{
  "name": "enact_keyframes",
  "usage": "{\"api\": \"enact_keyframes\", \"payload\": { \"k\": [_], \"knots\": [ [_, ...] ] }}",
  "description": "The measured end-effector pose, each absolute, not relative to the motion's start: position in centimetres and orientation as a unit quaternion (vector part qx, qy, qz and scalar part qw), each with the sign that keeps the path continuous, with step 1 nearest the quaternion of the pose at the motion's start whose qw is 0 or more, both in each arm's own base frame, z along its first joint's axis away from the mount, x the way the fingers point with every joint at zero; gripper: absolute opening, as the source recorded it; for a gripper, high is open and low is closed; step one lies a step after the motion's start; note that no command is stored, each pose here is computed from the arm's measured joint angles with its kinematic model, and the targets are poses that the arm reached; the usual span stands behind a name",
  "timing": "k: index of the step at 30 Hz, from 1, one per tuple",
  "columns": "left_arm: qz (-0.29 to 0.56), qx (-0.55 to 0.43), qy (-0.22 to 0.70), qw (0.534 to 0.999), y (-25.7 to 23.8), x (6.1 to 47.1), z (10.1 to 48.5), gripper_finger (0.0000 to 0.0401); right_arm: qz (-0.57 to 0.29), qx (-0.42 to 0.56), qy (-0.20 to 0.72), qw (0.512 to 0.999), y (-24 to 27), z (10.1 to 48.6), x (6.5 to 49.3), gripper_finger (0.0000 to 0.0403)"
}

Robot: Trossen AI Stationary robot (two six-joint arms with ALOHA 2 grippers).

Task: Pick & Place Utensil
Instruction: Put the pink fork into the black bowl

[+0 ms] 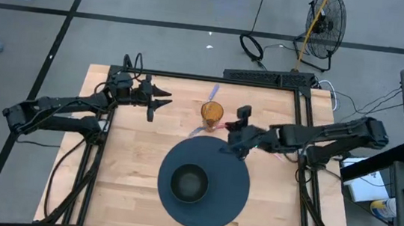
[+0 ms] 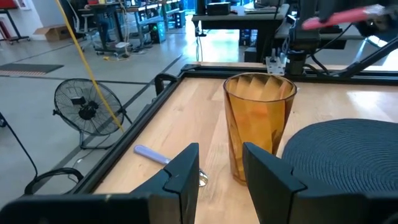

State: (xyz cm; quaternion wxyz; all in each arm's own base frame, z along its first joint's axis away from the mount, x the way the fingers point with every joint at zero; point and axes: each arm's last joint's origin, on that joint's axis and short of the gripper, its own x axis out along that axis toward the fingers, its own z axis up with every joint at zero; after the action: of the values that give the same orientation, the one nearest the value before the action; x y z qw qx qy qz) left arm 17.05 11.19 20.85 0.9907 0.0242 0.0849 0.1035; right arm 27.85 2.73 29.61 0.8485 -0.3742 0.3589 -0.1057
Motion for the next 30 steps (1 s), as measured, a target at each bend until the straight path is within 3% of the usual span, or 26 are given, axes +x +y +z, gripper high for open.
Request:
{"api": "enact_keyframes", "payload": {
  "k": [11, 23, 30],
  "knots": [
    [0.103, -0.023, 0.085, 0.991, 11.0, 17.1, 20.7, 0.0129, -0.086, -0.389, 0.410, 0.821, 7.4, 29.7, 29.5, 0.0024],
    [0.077, -0.039, 0.096, 0.992, 10.1, 17.6, 20.5, 0.0129, 0.010, -0.178, 0.553, 0.814, 10.1, 29.2, 31.4, 0.0025],
    [0.062, -0.048, 0.105, 0.991, 9.5, 17.9, 20.3, 0.0129, 0.029, -0.122, 0.623, 0.772, 11.1, 28.8, 32.9, 0.0024]
  ]
}}
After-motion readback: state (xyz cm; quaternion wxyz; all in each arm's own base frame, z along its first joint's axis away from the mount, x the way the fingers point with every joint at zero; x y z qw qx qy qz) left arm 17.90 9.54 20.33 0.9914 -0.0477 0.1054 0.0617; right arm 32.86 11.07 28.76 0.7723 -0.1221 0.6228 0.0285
